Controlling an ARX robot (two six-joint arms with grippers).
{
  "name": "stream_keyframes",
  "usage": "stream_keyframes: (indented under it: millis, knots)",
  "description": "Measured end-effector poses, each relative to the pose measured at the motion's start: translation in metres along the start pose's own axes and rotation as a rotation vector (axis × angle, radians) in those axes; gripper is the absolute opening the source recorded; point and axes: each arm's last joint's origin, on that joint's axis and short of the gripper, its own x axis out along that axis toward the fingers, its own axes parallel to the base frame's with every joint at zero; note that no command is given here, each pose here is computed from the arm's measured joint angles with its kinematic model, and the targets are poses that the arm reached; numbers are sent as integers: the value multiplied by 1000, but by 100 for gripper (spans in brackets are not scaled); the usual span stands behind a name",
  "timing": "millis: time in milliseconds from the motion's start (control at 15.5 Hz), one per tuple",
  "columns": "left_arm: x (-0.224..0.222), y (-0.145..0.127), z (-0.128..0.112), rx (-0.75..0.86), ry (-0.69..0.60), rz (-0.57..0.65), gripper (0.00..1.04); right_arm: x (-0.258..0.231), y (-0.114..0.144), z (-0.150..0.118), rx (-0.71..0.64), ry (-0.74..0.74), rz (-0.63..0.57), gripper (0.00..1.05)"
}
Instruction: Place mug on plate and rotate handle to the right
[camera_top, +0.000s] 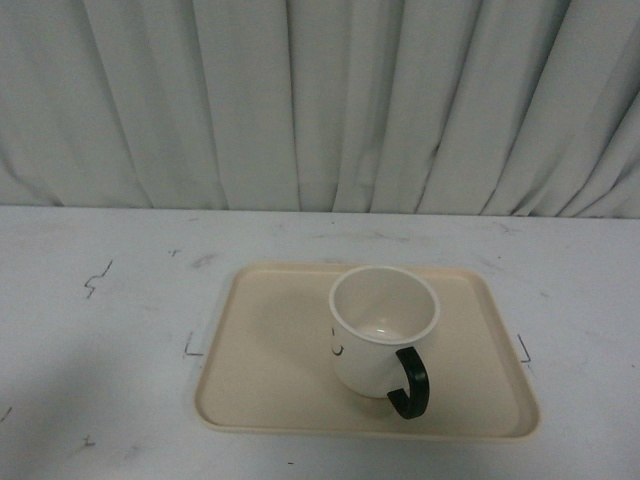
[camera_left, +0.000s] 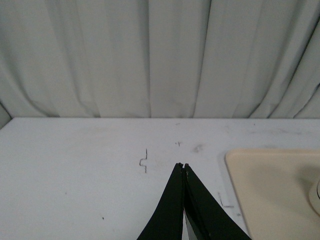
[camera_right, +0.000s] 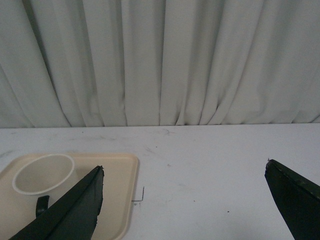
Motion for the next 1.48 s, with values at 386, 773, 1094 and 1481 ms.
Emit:
stream_keyframes:
  millis: [386,773,1094,1481]
  knots:
    - [-17,0,7,0,-32,0,2,0,0,0,0,0,0,98]
    - [-28,0,8,0,-39,0,2,0,0,0,0,0,0,98]
    - [-34,0,7,0,-37,0,2,0,0,0,0,0,0,98]
    - [-46,0,4,-2,-32,-1,9,0,0,0,0,1,2,98]
